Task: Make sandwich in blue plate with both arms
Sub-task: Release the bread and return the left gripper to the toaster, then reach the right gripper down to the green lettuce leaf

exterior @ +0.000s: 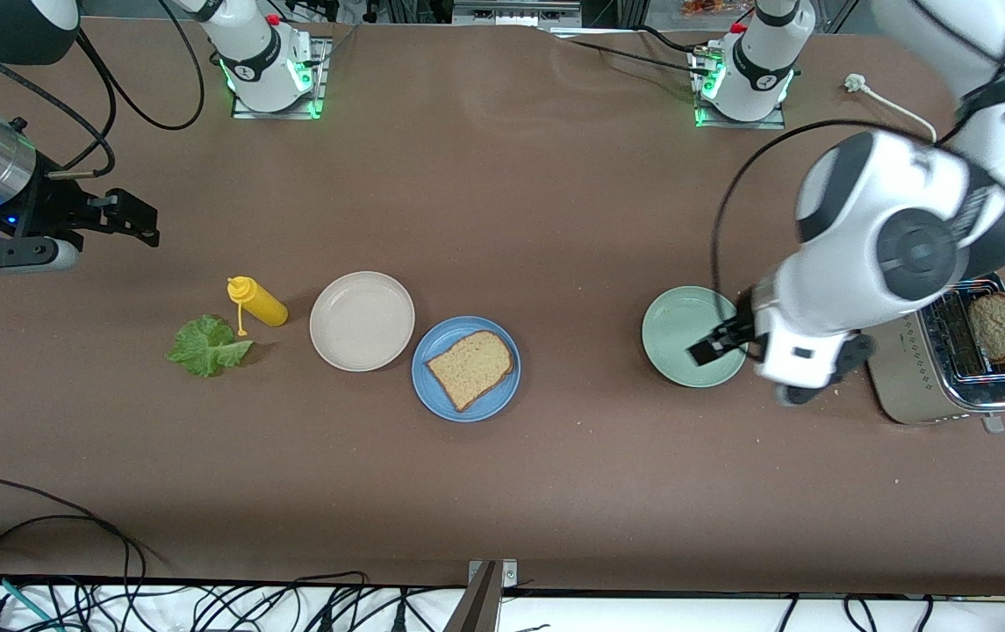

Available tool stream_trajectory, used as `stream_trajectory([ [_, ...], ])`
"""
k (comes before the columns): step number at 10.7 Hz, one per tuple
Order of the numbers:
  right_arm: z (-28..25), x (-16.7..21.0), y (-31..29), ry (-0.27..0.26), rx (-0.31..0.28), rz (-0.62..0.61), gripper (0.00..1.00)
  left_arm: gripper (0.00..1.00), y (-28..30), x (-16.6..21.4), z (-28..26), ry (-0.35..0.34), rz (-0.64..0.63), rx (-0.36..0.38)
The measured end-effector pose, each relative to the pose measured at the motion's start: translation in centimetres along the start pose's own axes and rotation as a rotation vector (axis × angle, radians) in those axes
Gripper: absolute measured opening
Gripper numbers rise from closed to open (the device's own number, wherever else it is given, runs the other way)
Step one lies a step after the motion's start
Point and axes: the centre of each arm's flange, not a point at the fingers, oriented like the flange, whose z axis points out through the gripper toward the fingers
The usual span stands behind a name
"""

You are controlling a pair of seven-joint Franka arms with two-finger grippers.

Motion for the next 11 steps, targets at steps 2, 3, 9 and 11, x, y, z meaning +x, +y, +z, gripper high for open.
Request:
stream_trajectory([
  [2, 0.0, 0.0, 0.1, 0.0, 0.0, 0.002, 1.0, 1.0, -5.0, 2.2, -4.4, 0.039, 0.099, 0.016],
  [3, 0.0, 0.0, 0.1, 0.001, 0.0, 0.002, 1.0, 1.0, -7.4, 3.2, -6.1, 0.047, 0.134, 0.015],
  [9, 0.4, 0.6, -0.7, -0.002, 0.0, -0.011, 1.0, 0.97, -15.9, 7.7, -8.2, 0.035, 0.34, 0.023],
  [11, 1.3, 0.8, -1.1, -0.023, -0.001, -0.025, 1.0, 1.0, -16.9, 8.3, -8.3, 0.035, 0.378, 0.023],
])
